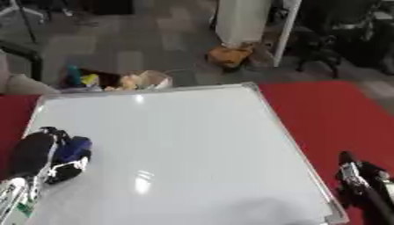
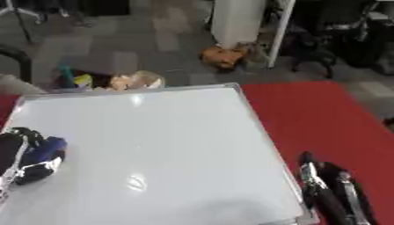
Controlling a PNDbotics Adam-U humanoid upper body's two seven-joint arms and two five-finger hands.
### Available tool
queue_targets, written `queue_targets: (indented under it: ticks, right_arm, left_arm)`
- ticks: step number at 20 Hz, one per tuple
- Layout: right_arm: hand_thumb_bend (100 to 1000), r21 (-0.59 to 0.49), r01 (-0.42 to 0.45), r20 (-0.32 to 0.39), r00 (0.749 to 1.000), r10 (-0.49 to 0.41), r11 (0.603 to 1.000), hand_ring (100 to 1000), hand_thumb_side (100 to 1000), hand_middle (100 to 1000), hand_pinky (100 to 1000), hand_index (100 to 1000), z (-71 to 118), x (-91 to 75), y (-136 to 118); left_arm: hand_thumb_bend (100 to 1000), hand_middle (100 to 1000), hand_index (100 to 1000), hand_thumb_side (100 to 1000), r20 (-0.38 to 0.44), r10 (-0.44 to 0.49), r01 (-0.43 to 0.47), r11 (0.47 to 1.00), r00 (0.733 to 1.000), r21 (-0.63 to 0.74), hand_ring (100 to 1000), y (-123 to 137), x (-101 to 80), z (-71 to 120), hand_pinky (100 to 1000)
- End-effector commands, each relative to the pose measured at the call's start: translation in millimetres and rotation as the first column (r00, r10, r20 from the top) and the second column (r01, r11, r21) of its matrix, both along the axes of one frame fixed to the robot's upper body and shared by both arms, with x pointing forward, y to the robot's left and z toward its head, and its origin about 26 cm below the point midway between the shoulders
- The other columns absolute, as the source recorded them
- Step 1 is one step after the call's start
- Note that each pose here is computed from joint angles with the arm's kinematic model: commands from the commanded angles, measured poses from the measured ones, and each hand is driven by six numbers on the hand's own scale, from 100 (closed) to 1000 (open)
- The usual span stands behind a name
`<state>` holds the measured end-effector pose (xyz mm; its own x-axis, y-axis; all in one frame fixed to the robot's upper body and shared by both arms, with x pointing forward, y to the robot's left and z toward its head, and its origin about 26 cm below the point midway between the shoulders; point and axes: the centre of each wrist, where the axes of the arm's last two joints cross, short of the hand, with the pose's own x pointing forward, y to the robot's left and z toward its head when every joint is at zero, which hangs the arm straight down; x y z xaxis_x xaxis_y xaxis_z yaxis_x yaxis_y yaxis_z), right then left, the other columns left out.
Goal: Wipe the whiteboard clean with a brush.
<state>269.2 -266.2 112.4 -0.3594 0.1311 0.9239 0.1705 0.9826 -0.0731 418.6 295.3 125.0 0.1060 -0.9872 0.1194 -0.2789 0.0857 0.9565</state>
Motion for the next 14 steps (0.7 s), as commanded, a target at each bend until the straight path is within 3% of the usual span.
queue_targets:
  ticks: [1,8,14]
  right_arm:
    - [100,-0.014,0.003,0.031,1.000,-0.003,1.000,100,554,100,100,387,8.8,-1.2,-2.6]
    - [100,-0.013,0.004,0.030,1.000,-0.004,1.000,100,554,100,100,386,8.5,-1.3,-2.6]
    - [100,-0.013,-0.001,0.030,1.000,0.001,1.000,100,554,100,100,386,8.6,-1.2,-1.9]
  left_arm:
    - [435,473,550,341,-0.029,0.079,-0.079,0.997,0.996,0.007,519,24.3,-2.8,-5.7,543]
    - [430,471,549,342,-0.027,0.079,-0.079,0.997,0.997,-0.007,519,24.5,-2.5,-4.8,541]
    - [424,471,549,347,-0.034,-0.009,0.010,1.000,0.999,0.009,519,3.9,2.4,-1.5,543]
